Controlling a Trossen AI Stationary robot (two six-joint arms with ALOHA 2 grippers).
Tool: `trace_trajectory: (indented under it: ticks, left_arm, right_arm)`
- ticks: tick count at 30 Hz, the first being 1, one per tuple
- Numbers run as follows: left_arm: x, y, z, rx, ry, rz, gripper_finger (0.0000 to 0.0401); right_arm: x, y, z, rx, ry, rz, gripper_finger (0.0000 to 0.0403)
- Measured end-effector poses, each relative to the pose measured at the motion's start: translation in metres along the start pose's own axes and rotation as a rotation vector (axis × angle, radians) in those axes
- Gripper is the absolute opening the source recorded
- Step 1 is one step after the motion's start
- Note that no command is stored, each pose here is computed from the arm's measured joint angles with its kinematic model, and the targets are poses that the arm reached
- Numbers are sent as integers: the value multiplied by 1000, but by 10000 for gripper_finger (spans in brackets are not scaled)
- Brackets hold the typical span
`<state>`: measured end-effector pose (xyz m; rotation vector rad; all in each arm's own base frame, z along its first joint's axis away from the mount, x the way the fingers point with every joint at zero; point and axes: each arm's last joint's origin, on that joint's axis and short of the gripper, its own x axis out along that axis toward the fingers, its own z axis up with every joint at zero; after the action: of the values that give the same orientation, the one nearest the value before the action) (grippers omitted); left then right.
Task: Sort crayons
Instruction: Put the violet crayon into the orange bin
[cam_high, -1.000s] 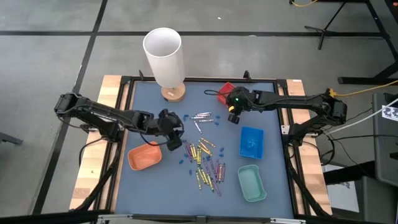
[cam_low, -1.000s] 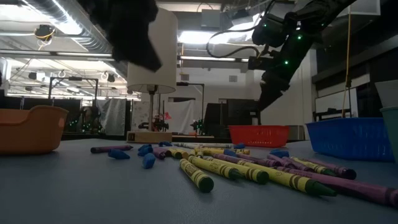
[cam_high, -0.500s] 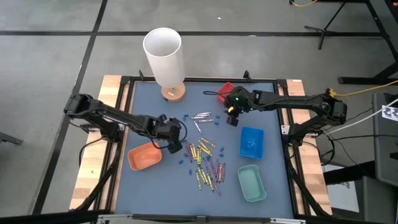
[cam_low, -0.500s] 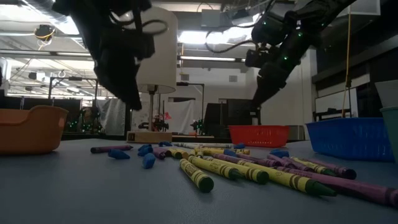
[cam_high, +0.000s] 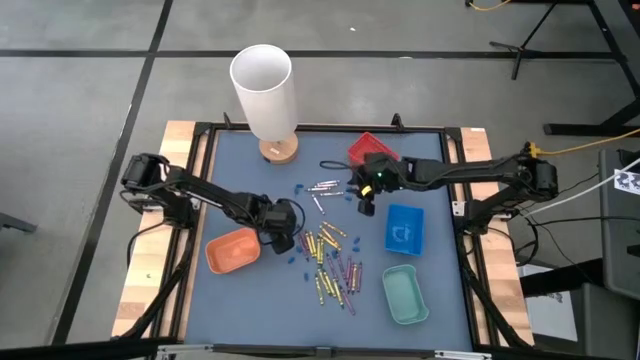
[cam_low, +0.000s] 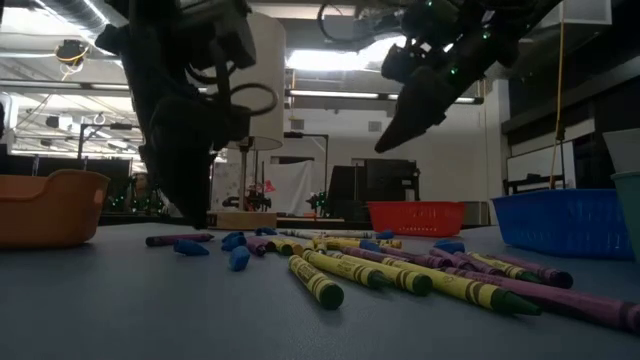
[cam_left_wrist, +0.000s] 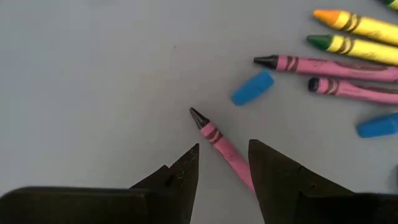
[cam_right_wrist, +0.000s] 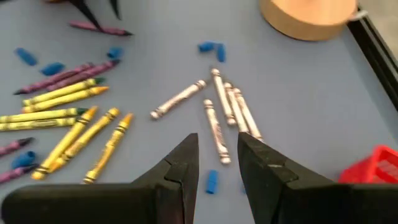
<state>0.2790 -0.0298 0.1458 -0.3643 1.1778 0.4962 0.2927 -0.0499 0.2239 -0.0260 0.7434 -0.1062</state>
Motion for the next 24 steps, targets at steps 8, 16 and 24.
trace_trajectory:
  ticks: [8,16,24]
  left_arm:
    - [7,-1,-2,3,31,4,124]
    - [8,-1,-2,1,41,-5,124]
    - [8,-1,-2,-2,54,-21,117]
  right_arm:
    - [-1,30,4,-69,-26,74,111]
    - [-4,63,4,-116,-30,157,111]
    - [-9,92,1,-178,-34,229,111]
